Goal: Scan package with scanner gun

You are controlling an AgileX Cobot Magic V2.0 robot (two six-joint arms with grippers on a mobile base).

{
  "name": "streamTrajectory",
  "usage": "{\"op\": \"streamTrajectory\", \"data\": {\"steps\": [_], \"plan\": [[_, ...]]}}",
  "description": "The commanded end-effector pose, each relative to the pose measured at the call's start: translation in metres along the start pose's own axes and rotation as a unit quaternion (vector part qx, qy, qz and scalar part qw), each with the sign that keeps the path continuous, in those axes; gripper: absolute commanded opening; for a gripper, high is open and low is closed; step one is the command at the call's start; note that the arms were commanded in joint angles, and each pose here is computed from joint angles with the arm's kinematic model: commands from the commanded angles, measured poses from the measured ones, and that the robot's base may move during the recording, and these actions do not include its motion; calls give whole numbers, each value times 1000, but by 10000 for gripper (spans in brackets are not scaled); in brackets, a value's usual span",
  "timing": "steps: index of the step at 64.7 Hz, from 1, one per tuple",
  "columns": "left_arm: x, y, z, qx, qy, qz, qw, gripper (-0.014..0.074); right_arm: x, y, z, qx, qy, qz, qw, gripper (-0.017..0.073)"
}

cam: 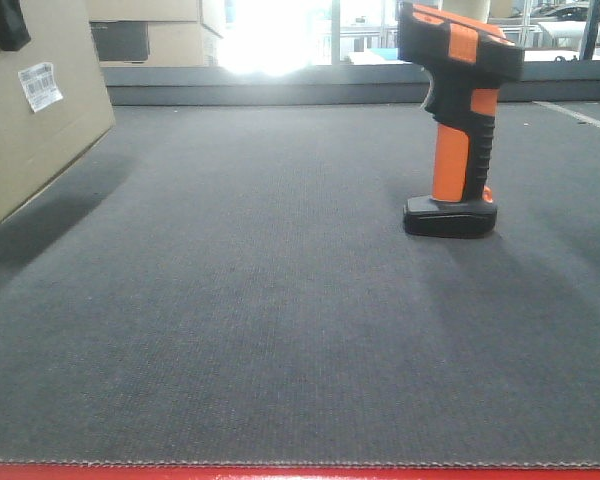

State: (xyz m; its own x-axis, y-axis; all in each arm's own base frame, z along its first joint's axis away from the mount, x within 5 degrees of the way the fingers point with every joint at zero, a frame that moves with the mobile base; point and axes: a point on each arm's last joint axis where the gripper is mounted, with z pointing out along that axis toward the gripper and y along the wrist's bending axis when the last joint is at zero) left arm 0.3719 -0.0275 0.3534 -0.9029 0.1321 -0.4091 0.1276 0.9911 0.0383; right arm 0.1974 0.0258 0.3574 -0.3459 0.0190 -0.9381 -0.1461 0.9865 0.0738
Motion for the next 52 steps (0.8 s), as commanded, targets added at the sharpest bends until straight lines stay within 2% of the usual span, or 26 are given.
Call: {"op": "streamTrajectory", "data": {"steps": [1,19,23,31,35,43,46,52], "plan": [[-3,-2,9,1,5,-6,1000,-111,-4,-2,-6,7,-15,-7,1000,-153],[-6,-2,35,2,34,-14,999,-109,4,-3,-7,10,-18,-8,1000,-153],[-6,-2,35,2,34,-14,999,-71,8,-3,-5,10,-12,-8,1000,-153],[-6,-2,35,2,34,-14,999,148,10,-3,-5,11,-13,-7,1000,-153],[-6,-2,34,2,33,-14,999,314,9,-3,-5,12,-18,-7,1000,-153],[-5,-2,30,2,29,-14,999,572,8,-3,-5,13,-25,-7,1000,-153],[-5,-2,26,2,24,-14,1000,622,8,-3,-5,13,-25,-7,1000,-153],[-4,-2,13,1,9,-15,1000,588,8,-3,-5,13,-23,-7,1000,-153]]}}
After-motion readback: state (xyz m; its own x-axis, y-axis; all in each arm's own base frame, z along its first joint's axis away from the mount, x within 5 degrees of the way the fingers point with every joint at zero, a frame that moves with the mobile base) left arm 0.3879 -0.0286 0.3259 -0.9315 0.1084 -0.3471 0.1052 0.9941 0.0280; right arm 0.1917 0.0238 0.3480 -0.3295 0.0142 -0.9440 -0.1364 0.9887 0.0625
